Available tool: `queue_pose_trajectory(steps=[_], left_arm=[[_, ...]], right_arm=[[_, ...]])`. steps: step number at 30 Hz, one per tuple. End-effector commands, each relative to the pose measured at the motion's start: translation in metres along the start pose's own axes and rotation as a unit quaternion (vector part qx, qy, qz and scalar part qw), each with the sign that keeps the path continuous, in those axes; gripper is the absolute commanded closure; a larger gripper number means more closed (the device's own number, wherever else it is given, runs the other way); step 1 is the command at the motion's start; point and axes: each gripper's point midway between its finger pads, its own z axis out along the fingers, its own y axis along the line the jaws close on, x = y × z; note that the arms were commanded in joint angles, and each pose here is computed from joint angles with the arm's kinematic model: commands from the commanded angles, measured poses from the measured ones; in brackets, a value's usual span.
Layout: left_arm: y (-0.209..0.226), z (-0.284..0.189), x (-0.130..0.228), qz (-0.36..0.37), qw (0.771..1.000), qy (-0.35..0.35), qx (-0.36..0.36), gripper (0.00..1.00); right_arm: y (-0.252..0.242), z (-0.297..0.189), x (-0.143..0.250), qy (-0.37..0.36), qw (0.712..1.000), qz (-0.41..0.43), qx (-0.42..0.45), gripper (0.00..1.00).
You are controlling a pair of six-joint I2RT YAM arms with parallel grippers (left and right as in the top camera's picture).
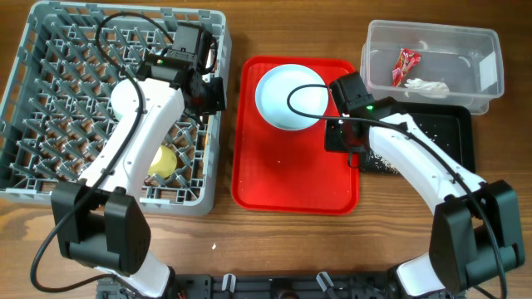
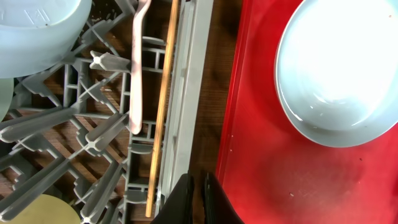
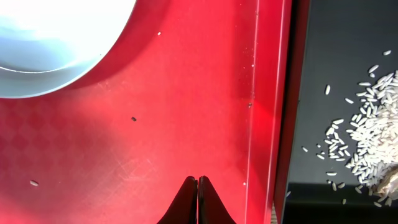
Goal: Sort waste into correct bins and load items into the dishwasher rack
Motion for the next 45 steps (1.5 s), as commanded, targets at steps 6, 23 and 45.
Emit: queue_pose_trajectory(steps=[6, 23, 45], left_arm=[[-0.002, -0.007, -0.002, -0.006, 1.0, -0.008, 0.009, 0.96], [-0.002, -0.007, -0.001, -0.006, 1.0, -0.007, 0.008, 0.95], [-0.001, -0.007, -0.001, -0.006, 1.0, -0.007, 0.008, 0.96]], right_arm=[[-0.008, 0.004, -0.006, -0.011, 1.0, 0.012, 0.027, 0.96], [-0.032, 0.016, -0.018, -0.004, 0.999, 0.048, 0.02, 0.96], [-0.047, 0.034, -0.016, 0.003, 0.994, 0.084, 0.07, 0.96]])
